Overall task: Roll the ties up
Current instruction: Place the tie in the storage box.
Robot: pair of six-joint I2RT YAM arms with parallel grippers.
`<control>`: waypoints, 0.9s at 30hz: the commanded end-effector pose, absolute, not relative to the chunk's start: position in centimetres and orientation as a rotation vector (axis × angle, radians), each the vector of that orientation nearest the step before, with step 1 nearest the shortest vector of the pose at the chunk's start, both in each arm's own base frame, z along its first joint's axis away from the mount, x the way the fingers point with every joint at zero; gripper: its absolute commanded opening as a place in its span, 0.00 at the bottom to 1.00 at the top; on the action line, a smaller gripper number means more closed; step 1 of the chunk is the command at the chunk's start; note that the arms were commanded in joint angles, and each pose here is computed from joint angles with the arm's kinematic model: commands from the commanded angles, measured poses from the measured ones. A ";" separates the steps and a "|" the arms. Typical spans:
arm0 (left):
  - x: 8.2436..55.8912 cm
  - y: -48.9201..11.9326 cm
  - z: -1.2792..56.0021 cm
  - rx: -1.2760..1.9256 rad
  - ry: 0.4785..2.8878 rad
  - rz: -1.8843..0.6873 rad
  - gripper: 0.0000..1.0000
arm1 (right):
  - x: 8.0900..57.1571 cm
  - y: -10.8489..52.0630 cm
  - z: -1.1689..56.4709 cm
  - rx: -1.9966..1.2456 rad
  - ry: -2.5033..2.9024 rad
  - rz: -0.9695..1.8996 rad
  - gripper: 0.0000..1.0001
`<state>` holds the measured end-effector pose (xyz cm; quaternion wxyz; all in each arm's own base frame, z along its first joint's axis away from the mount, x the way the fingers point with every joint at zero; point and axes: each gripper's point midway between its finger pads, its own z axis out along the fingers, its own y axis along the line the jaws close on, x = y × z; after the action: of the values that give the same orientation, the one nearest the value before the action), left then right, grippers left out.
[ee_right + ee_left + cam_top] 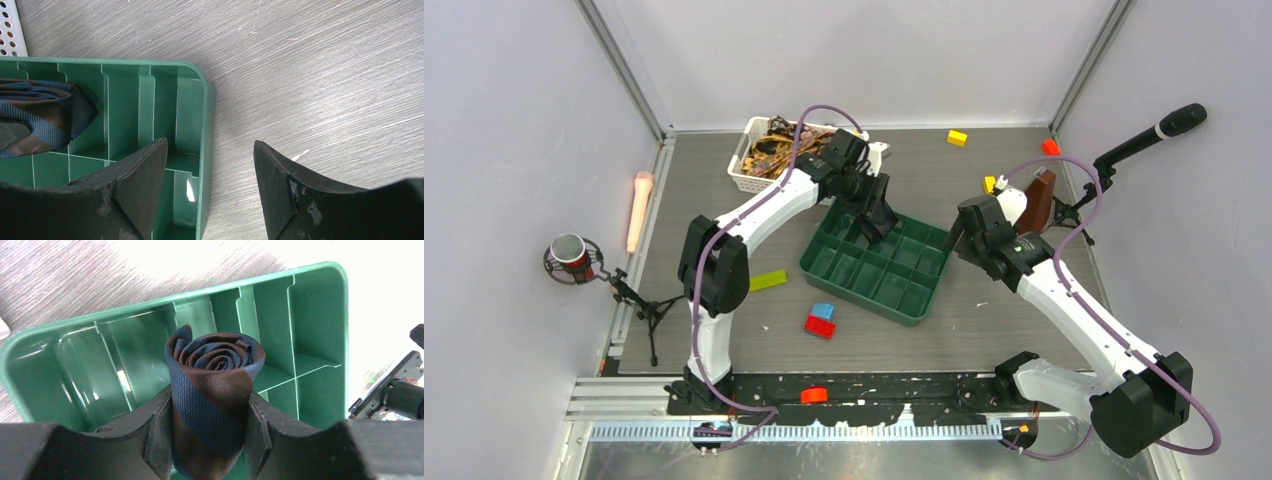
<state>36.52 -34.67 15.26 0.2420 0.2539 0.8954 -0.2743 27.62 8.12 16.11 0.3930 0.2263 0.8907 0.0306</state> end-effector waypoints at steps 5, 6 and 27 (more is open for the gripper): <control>37.3 -33.7 14.3 0.712 2.457 -0.663 0.35 | 27.9 7.9 16.3 0.589 2.243 0.063 0.70; 37.4 -33.5 14.2 0.713 2.460 -0.653 0.35 | 27.9 7.9 16.3 0.589 2.244 0.063 0.70; 38.0 -32.3 11.5 0.698 2.506 -0.483 0.32 | 28.0 8.1 15.9 0.585 2.260 0.064 0.70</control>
<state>37.56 -33.13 12.91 0.2458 0.2553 0.9110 -0.2107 27.64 8.16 15.49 0.3841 0.2245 0.8953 0.0241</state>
